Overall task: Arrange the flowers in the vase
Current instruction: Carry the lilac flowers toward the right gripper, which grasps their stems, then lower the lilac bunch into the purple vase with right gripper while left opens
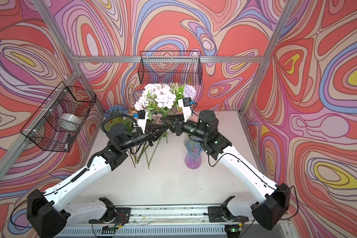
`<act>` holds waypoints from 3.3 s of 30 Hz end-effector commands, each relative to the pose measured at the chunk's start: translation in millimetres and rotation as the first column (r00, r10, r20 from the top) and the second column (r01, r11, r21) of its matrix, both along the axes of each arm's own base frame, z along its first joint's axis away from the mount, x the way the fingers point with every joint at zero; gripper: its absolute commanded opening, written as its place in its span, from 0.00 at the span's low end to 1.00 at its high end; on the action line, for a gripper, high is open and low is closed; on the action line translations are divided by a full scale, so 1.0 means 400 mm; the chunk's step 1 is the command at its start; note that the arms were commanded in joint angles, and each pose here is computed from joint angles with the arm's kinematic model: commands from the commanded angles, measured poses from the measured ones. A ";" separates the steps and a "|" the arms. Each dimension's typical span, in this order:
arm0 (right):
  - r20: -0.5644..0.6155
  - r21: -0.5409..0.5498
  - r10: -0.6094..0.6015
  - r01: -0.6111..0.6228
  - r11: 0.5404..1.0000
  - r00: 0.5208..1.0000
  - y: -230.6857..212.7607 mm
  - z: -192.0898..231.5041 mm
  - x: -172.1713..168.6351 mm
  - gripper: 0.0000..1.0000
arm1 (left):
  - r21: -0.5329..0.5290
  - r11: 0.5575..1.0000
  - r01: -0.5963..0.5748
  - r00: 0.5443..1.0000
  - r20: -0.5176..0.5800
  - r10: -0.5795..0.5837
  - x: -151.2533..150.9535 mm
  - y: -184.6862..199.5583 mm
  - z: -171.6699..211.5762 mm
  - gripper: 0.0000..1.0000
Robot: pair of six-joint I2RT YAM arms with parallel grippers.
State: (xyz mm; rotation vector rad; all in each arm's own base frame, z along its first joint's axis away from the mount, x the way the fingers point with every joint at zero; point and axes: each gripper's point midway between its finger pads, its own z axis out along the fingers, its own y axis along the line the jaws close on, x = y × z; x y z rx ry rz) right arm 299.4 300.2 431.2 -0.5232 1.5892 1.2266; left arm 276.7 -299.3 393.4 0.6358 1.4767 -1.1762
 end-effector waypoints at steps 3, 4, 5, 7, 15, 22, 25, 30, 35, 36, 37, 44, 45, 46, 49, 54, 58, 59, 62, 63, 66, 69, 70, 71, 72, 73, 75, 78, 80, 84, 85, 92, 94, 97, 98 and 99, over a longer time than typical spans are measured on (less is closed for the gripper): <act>-0.016 -0.016 -0.013 0.013 1.000 1.000 0.001 -0.030 0.004 0.24 | -0.002 1.000 0.027 0.997 0.072 -0.027 -0.021 -0.011 0.048 0.00; -0.014 -0.017 -0.015 0.015 1.000 1.000 -0.001 -0.029 0.003 0.19 | -0.002 1.000 0.027 0.997 0.073 -0.027 -0.022 -0.011 0.049 0.00; -0.014 -0.018 -0.016 0.016 1.000 1.000 0.000 -0.031 0.003 0.16 | -0.002 1.000 0.026 0.997 0.074 -0.026 -0.022 -0.011 0.049 0.00; -0.008 -0.020 -0.015 0.015 1.000 1.000 -0.003 -0.030 -0.001 0.07 | -0.003 1.000 0.023 0.997 0.072 -0.022 -0.021 -0.010 0.047 0.00; 0.033 -0.042 -0.033 0.035 0.999 0.999 -0.022 -0.016 -0.018 0.00 | -0.054 0.998 -0.010 0.998 0.062 0.014 -0.025 0.011 0.062 0.81; 0.101 -0.119 -0.190 0.201 0.972 0.977 -0.117 0.009 -0.043 0.00 | -0.101 0.966 -0.240 0.970 0.019 0.243 0.017 0.102 0.032 1.00; 0.115 -0.163 -0.287 0.303 0.939 0.951 -0.175 -0.001 -0.049 0.00 | -0.088 0.952 -0.293 0.956 -0.022 0.292 0.040 0.114 -0.010 1.00; 0.129 -0.230 -0.478 0.495 0.838 0.869 -0.278 -0.045 -0.033 0.00 | -0.069 0.972 -0.226 0.970 -0.110 0.217 0.062 0.062 -0.079 1.00; 0.156 -0.232 -0.619 0.637 0.735 0.770 -0.351 -0.070 -0.006 0.00 | -0.082 0.986 -0.143 0.978 -0.167 0.128 0.080 0.005 -0.111 1.00; 0.159 -0.228 -0.636 0.655 0.720 0.755 -0.358 -0.076 0.001 0.00 | -0.088 0.987 -0.132 0.978 -0.173 0.116 0.082 -0.004 -0.116 1.00; 0.167 -0.222 -0.652 0.673 0.706 0.739 -0.363 -0.081 0.010 0.00 | -0.093 0.988 -0.124 0.977 -0.184 0.105 0.086 -0.012 -0.122 1.00; 0.186 -0.233 -0.604 0.632 0.739 0.775 -0.313 -0.154 0.042 0.00 | -0.089 0.991 -0.103 0.969 -0.234 0.079 0.092 -0.036 -0.167 0.98; 0.186 -0.240 -0.575 0.604 0.760 0.797 -0.298 -0.166 0.038 0.00 | -0.084 0.991 -0.103 0.968 -0.238 0.080 0.092 -0.036 -0.174 0.98; 0.184 -0.242 -0.539 0.569 0.786 0.822 -0.280 -0.179 0.031 0.00 | -0.078 0.992 -0.104 0.967 -0.242 0.082 0.091 -0.035 -0.179 0.98; 0.164 -0.238 -0.495 0.521 0.819 0.853 -0.261 -0.214 0.014 0.00 | -0.054 0.993 -0.103 0.964 -0.253 0.086 0.092 -0.039 -0.199 0.98; 0.154 -0.232 -0.472 0.497 0.836 0.868 -0.262 -0.268 -0.010 0.00 | -0.044 0.994 -0.105 0.962 -0.259 0.090 0.101 -0.045 -0.212 0.97; 0.222 -0.244 -0.411 0.459 0.854 0.884 -0.253 -0.300 -0.036 0.00 | -0.016 0.989 -0.147 0.951 -0.278 0.136 0.128 -0.044 -0.234 0.98; 0.247 -0.250 -0.393 0.450 0.857 0.886 -0.249 -0.308 -0.043 0.00 | -0.002 0.986 -0.168 0.945 -0.287 0.160 0.137 -0.041 -0.242 0.98; 0.303 -0.236 -0.374 0.449 0.862 0.877 -0.252 -0.317 -0.058 0.00 | 0.036 0.979 -0.201 0.932 -0.302 0.202 0.157 -0.038 -0.259 0.98; 0.311 -0.228 -0.391 0.467 0.854 0.866 -0.261 -0.315 -0.058 0.00 | 0.035 0.980 -0.198 0.933 -0.299 0.199 0.158 -0.041 -0.254 0.98; 0.318 -0.220 -0.465 0.541 0.812 0.826 -0.297 -0.310 -0.045 0.00 | 0.011 0.985 -0.174 0.941 -0.293 0.169 0.159 -0.053 -0.234 0.97; 0.298 -0.186 -0.554 0.616 0.765 0.778 -0.340 -0.303 -0.036 0.00 | -0.008 0.988 -0.152 0.948 -0.285 0.143 0.156 -0.063 -0.218 0.97; 0.294 -0.166 -0.578 0.636 0.754 0.761 -0.352 -0.297 -0.037 0.00 | -0.010 0.989 -0.149 0.948 -0.286 0.141 0.156 -0.065 -0.217 0.97; 0.295 -0.149 -0.590 0.646 0.748 0.751 -0.361 -0.291 -0.039 0.00 | -0.010 0.989 -0.149 0.948 -0.287 0.140 0.156 -0.065 -0.217 0.97; 0.289 -0.127 -0.601 0.652 0.747 0.745 -0.367 -0.285 -0.044 0.00 | -0.011 0.989 -0.149 0.948 -0.287 0.140 0.156 -0.065 -0.217 0.97; 0.282 -0.104 -0.611 0.656 0.747 0.740 -0.373 -0.277 -0.050 0.00 | -0.009 0.989 -0.148 0.947 -0.290 0.139 0.156 -0.065 -0.220 0.97; 0.268 -0.065 -0.623 0.659 0.749 0.735 -0.382 -0.261 -0.060 0.00 | -0.009 0.989 -0.148 0.946 -0.293 0.138 0.155 -0.065 -0.222 0.97; 0.246 -0.031 -0.645 0.671 0.741 0.724 -0.398 -0.251 -0.068 0.00 | -0.011 0.989 -0.148 0.945 -0.297 0.138 0.153 -0.064 -0.226 0.97; 0.230 -0.027 -0.660 0.682 0.730 0.715 -0.405 -0.255 -0.066 0.00 | -0.011 0.989 -0.148 0.945 -0.297 0.138 0.152 -0.062 -0.227 0.97; 0.192 -0.014 -0.674 0.689 0.725 0.714 -0.407 -0.272 -0.058 0.00 | -0.006 0.989 -0.149 0.945 -0.297 0.140 0.148 -0.059 -0.230 0.96; 0.182 0.001 -0.676 0.687 0.727 0.714 -0.406 -0.274 -0.057 0.00 | -0.003 0.989 -0.150 0.944 -0.298 0.142 0.148 -0.058 -0.233 0.96; 0.129 0.035 -0.746 0.748 0.662 0.654 -0.442 -0.277 -0.040 0.00 | 0.008 0.988 -0.154 0.944 -0.295 0.149 0.140 -0.050 -0.239 0.96; 0.116 0.020 -0.742 0.746 0.666 0.660 -0.435 -0.289 -0.032 0.00 | 0.010 0.988 -0.155 0.944 -0.292 0.151 0.138 -0.048 -0.240 0.96; 0.095 0.005 -0.730 0.733 0.680 0.677 -0.419 -0.308 -0.021 0.00 | 0.017 0.987 -0.161 0.944 -0.290 0.159 0.136 -0.043 -0.242 0.96; 0.093 0.002 -0.728 0.731 0.682 0.679 -0.416 -0.311 -0.018 0.00 | 0.018 0.987 -0.162 0.944 -0.288 0.161 0.135 -0.043 -0.242 0.97; 0.091 -0.004 -0.727 0.730 0.683 0.681 -0.412 -0.318 -0.014 0.00 | 0.018 0.986 -0.165 0.944 -0.288 0.163 0.135 -0.041 -0.242 0.96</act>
